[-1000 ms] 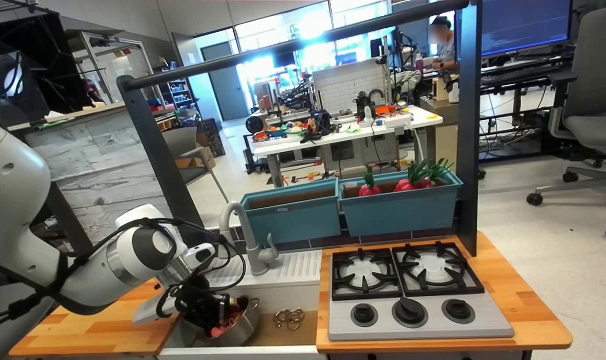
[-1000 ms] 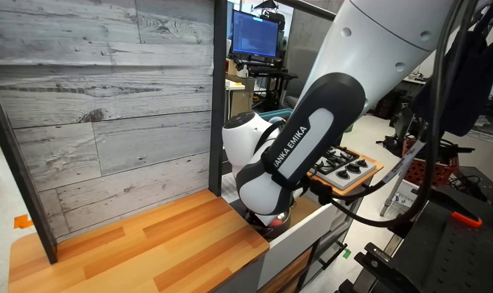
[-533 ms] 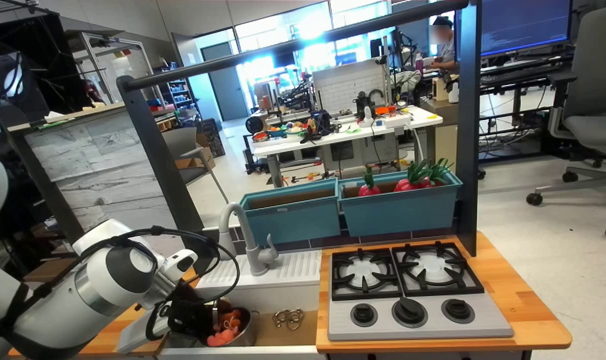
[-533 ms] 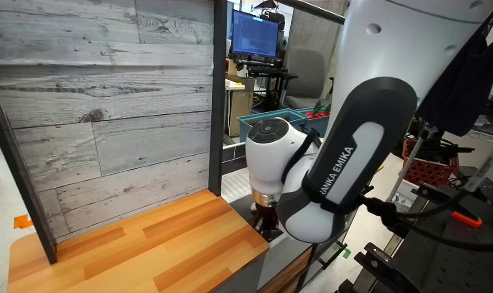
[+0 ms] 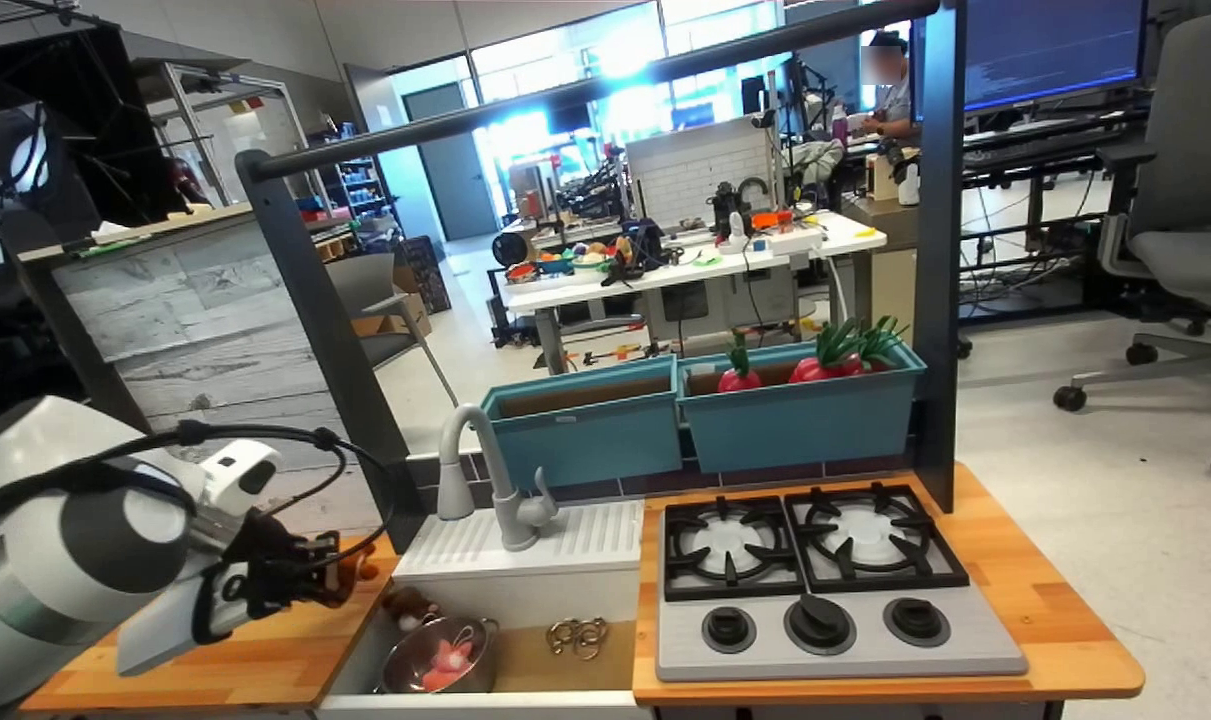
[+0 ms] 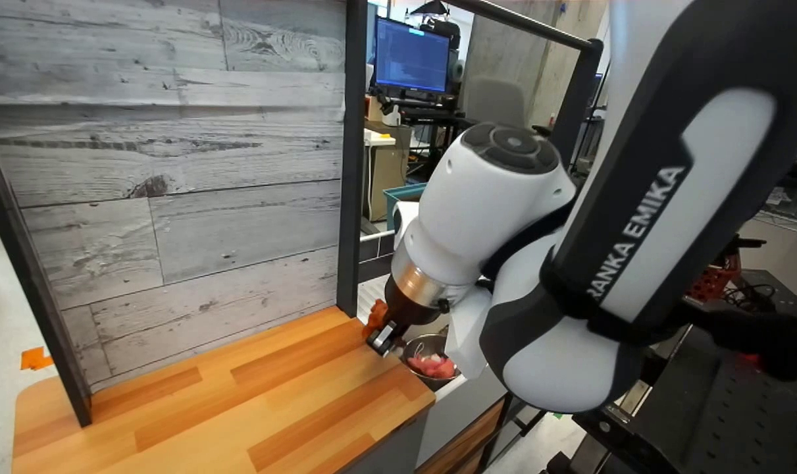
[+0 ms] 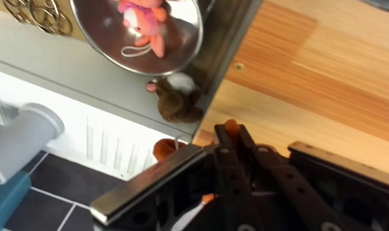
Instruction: Put the toys on the counter
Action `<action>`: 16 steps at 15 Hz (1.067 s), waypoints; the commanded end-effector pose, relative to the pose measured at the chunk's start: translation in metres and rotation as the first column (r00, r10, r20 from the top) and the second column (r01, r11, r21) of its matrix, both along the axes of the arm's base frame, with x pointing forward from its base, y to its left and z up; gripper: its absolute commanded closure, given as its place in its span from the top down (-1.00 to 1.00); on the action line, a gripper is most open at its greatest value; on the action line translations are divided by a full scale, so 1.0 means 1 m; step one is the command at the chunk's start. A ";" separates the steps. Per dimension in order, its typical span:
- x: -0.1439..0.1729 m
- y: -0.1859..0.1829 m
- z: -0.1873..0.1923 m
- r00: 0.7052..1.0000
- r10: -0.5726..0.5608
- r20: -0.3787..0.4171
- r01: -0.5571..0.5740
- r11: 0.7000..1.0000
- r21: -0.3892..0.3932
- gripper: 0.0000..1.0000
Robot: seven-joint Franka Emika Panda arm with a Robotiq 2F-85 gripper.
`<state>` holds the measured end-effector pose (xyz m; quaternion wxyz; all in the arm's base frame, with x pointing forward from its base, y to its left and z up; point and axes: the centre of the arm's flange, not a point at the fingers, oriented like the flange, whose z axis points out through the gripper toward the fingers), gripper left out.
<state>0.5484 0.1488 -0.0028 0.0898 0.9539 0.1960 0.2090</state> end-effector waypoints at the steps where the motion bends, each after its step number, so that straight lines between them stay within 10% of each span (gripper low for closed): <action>1: -0.040 0.019 0.065 0.999 0.052 0.013 -0.053 0.992 0.112 -0.96; 10: 0.023 0.070 0.104 0.936 0.167 -0.311 -0.074 0.954 0.289 -0.96; 16: 0.084 0.077 0.073 0.799 0.080 -0.596 0.131 0.944 0.303 -0.96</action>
